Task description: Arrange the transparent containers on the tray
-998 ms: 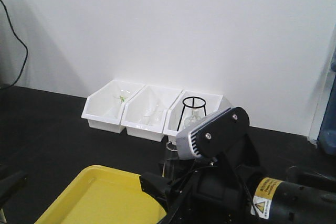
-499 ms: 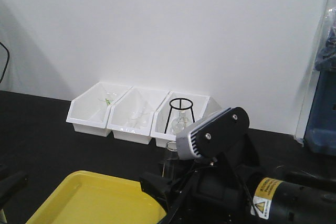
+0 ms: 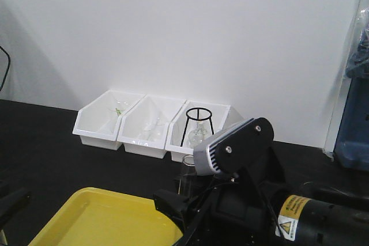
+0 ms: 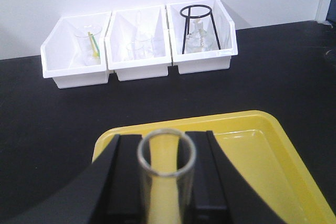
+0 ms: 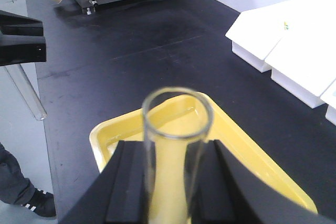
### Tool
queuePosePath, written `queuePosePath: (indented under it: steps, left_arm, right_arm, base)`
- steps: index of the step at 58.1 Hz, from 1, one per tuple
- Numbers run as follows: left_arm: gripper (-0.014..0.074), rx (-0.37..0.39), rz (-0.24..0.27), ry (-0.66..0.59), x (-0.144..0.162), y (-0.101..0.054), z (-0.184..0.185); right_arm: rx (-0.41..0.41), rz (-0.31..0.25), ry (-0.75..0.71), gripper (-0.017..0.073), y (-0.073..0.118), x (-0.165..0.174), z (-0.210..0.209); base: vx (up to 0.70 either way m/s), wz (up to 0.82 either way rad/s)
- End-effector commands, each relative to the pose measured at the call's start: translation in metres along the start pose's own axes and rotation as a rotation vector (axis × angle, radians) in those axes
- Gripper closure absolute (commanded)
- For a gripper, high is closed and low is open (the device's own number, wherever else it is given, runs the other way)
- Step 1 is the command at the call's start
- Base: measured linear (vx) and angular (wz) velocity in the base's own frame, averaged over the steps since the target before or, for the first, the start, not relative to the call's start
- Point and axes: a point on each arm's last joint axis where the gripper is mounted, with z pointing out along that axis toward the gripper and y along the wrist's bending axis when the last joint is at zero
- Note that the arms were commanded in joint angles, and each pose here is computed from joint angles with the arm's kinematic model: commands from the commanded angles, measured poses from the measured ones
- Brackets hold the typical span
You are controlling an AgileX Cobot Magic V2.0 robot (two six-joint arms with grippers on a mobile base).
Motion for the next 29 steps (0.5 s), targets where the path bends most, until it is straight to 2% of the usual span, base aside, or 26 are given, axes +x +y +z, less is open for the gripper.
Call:
queuePosePath:
  steps: [1, 17, 18, 26, 29]
  left_arm:
    - [0.0528, 0.016, -0.011, -0.115, -0.019, -0.002, -0.005]
    - [0.0528, 0.014, -0.003, -0.097, -0.017, -0.002, -0.002]
    - [0.0528, 0.01, -0.004, -0.049, -0.013, -0.002, 0.005]
    - [0.0528, 0.01, -0.001, 0.034, -0.008, -0.003, 0.031]
    - [0.0528, 0.008, -0.001, 0.064, -0.011, -0.003, 0.044]
  right_arm:
    - [0.021, -0.015, -0.142, 0.054, -0.002, -0.024, -0.011]
    - [0.022, 0.001, -0.15, 0.054, -0.002, -0.024, -0.01]
    - [0.023, 0.042, -0.161, 0.054, -0.003, -0.025, -0.008]
    - [0.026, 0.171, -0.191, 0.054, -0.005, -0.023, 0.004]
    - [0.035, 0.238, -0.177, 0.054, -0.009, -0.02, 0.012]
  base:
    - [0.0, 0.0]
    - [0.0, 0.0]
    - [0.0, 0.0]
    - [0.0, 0.0]
    - [0.0, 0.0]
